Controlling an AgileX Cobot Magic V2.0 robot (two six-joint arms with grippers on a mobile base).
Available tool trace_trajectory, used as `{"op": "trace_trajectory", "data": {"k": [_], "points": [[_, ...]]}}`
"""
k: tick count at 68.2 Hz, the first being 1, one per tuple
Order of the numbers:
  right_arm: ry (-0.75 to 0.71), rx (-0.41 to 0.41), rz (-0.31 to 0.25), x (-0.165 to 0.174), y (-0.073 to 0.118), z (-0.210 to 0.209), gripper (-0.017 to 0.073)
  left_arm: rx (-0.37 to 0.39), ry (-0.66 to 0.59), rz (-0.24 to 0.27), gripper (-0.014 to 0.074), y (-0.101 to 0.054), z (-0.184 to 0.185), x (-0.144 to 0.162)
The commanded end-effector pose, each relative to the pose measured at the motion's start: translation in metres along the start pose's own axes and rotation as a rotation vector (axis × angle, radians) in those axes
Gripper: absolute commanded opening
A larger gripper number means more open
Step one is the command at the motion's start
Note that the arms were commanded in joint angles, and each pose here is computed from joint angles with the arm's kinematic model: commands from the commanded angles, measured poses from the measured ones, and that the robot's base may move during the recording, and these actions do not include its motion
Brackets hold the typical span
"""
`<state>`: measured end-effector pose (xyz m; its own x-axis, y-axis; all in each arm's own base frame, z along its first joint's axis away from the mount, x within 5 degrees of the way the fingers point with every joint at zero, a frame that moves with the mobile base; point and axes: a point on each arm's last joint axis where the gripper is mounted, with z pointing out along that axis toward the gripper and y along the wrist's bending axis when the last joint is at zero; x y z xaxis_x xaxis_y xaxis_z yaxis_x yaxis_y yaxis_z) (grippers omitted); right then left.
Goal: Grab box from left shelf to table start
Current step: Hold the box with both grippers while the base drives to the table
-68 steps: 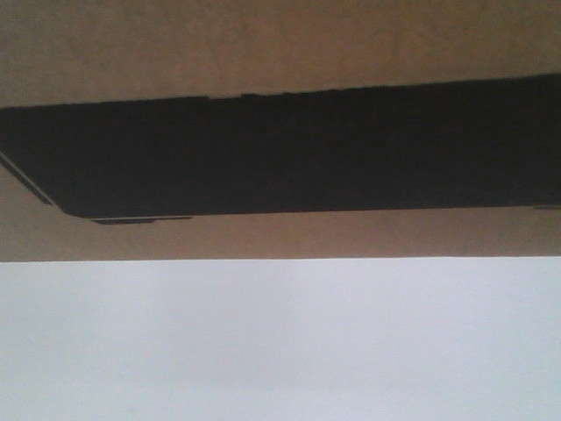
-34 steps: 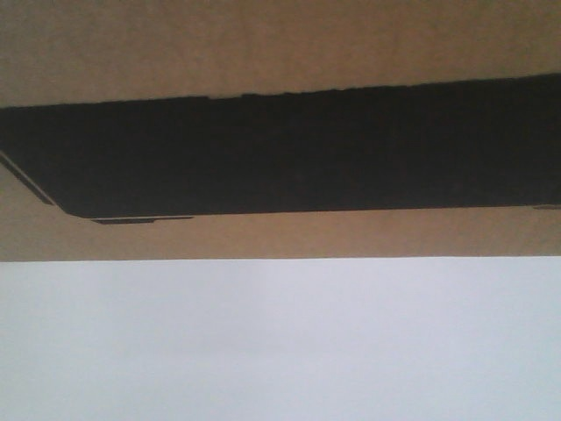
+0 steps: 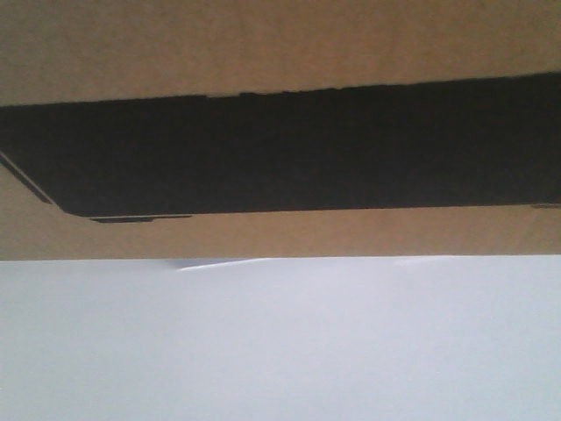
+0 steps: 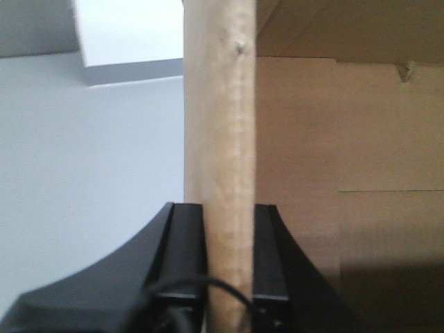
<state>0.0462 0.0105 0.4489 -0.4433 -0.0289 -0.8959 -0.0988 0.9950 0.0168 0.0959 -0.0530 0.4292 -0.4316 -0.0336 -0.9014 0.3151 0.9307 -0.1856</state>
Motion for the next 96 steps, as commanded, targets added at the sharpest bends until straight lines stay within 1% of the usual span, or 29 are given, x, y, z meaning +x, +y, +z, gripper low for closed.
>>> {"op": "trace_trajectory", "data": {"k": [1, 96], "points": [[-0.15, -0.021, -0.005, -0.0176, 0.0025, -0.0066, 0.0056, 0.177, -0.212, -0.027, -0.0092, -0.013, -0.0155, -0.0244], [-0.142, -0.02, -0.004, -0.0173, 0.0024, -0.0059, 0.0056, 0.172, -0.201, -0.024, -0.0092, -0.0143, -0.0121, -0.0242]]}}
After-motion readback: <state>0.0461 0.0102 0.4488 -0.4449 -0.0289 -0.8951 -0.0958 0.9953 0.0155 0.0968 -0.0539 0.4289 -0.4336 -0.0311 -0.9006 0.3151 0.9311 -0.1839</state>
